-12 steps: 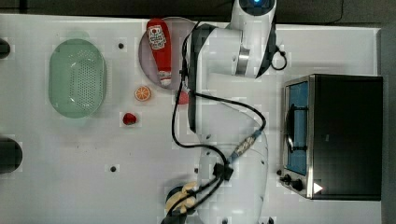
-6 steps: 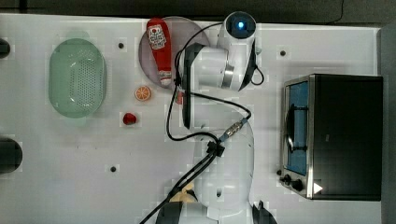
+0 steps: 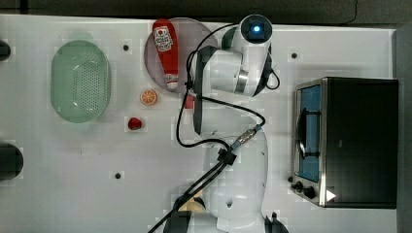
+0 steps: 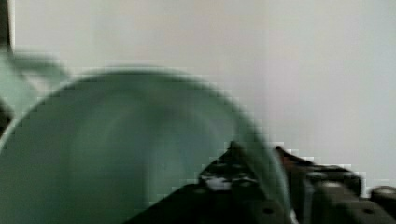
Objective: Drag mug backwards.
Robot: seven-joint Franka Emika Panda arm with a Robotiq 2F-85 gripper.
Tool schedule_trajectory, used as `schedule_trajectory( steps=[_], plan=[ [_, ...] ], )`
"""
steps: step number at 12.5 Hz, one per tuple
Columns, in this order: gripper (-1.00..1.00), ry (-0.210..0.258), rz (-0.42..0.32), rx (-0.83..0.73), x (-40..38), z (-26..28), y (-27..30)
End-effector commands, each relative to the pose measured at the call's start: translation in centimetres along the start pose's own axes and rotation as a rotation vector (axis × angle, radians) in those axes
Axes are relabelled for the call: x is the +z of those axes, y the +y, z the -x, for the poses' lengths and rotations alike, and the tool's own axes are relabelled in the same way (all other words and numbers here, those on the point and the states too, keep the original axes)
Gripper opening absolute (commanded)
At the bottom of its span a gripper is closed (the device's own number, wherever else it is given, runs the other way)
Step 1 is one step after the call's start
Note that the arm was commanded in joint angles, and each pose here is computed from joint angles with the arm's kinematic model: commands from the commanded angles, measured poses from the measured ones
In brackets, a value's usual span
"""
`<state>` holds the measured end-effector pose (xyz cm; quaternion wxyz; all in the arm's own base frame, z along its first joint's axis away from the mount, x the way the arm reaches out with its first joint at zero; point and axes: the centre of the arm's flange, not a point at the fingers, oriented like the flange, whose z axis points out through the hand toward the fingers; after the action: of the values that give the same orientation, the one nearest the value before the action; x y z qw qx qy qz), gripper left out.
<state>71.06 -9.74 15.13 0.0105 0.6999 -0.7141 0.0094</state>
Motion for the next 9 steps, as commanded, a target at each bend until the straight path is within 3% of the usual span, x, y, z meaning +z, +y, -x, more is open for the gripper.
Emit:
schedule_trajectory(
  steps=[1, 4, 9],
  plan=[
    [-0.65, -0.011, -0.041, 0.026, -4.3, -0.4, 0.0],
    [-0.65, -0.021, -0.006, 0.036, -4.5, -0.4, 3.0],
    [-0.65, -0.022, -0.022, 0.052, -4.2, -0.4, 10.1]
  ],
)
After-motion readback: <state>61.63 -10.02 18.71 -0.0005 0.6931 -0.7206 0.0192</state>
